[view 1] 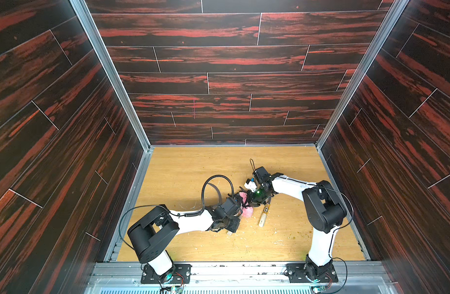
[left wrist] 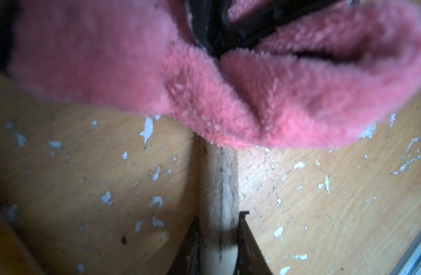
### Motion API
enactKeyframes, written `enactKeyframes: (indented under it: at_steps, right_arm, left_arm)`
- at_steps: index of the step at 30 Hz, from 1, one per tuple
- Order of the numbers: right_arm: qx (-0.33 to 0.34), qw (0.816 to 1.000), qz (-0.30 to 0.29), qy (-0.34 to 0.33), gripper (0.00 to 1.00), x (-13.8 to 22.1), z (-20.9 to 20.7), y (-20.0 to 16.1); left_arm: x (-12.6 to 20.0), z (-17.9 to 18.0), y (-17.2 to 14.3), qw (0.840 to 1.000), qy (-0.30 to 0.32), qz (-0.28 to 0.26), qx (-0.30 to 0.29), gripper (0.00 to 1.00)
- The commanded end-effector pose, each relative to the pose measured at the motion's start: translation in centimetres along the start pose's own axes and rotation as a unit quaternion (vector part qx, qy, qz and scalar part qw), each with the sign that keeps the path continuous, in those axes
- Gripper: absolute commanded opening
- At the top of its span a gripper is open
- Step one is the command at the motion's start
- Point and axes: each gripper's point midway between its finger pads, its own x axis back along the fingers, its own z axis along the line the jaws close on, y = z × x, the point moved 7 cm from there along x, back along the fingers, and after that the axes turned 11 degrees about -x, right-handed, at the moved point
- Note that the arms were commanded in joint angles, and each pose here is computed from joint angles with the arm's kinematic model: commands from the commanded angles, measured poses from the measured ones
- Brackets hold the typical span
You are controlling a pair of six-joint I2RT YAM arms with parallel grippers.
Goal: Wipe small sickles with rags
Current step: Wipe the small sickle.
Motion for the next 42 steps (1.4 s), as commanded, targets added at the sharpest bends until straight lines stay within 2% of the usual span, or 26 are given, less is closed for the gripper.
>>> enactKeyframes:
  at_steps: [1,11,20,32,34,38,42]
  right_arm:
    - [-0.023,0.997,-0.019,-0.07,0.0,-1.5,-2.6,1.7]
    - [-0.054,0.995,-0.047,-0.074,0.0,-0.8,-3.6,6.7]
    - [-0.074,0.991,-0.087,-0.071,0.0,1.5,-4.6,10.4]
    - [-0.097,0.988,-0.12,-0.021,0.0,3.0,-3.5,14.3]
    - [-0.11,0.986,-0.126,-0.001,0.0,3.2,-3.5,14.9]
    - [-0.131,0.979,-0.112,0.109,0.0,4.1,-2.5,15.4]
    - [-0.136,0.953,-0.09,0.254,0.0,5.6,-1.2,15.6]
  left_arm:
    - [0.2,-0.1,-1.5,1.0,-0.006,0.023,-0.001,0.04]
    - [0.0,-0.2,-2.3,0.999,-0.012,0.029,0.007,0.03]
    - [-0.1,-0.3,-2.8,0.999,-0.012,0.032,0.01,0.03]
    - [-0.3,-0.9,-2.9,0.999,-0.017,0.034,0.009,0.03]
    - [-0.3,-1.0,-2.9,0.999,-0.018,0.034,0.008,0.03]
    - [-0.4,-1.2,-3.0,0.999,-0.018,0.035,0.006,0.03]
    - [-0.5,-1.3,-2.9,0.999,-0.017,0.035,0.003,0.03]
